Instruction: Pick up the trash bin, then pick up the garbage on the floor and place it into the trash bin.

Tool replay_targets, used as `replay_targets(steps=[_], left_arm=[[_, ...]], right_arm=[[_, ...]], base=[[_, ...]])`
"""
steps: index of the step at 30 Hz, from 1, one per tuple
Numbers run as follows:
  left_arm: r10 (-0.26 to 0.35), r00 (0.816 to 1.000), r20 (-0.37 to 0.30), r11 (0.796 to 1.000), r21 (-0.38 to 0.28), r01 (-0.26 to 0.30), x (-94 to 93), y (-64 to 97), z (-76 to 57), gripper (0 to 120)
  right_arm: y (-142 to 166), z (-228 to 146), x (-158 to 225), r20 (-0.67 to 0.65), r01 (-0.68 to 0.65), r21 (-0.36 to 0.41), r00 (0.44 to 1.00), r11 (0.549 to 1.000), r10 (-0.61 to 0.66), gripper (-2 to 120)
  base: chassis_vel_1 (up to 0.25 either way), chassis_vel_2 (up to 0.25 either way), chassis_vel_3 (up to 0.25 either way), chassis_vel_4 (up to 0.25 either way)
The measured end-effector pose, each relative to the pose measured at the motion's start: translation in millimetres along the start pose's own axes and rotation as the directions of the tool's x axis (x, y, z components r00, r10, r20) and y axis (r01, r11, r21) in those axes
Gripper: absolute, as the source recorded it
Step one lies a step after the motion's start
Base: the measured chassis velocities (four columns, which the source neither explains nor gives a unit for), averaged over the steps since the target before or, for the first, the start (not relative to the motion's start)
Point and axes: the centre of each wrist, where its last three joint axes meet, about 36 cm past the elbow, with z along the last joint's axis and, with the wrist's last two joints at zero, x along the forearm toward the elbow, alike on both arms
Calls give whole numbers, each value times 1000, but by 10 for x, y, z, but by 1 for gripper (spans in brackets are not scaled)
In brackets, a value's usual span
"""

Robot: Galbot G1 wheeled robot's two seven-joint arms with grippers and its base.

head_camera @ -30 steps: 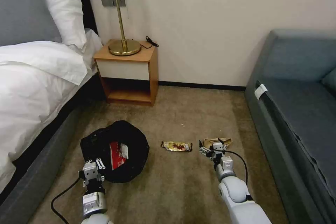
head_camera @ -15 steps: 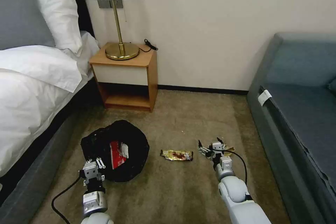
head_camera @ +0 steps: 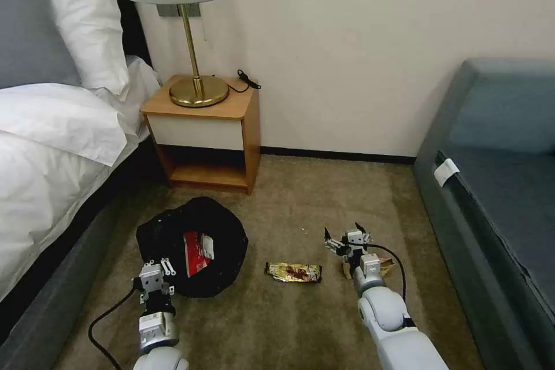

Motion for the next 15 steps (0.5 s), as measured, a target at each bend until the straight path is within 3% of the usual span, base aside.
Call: replay_targets(steps=[10,15], left_arm=[[-8,1000,1,1000,1,8,-121,-7,88,3],[-23,1000,2,999,27,23,-176,-77,38,3]], right_arm=[[63,-242,-227,12,42,65,999,997,-43,100],[58,-375,-420,5,84,107,996,991,-85,100]], base=[[0,0,0,0],[0,0,0,0]])
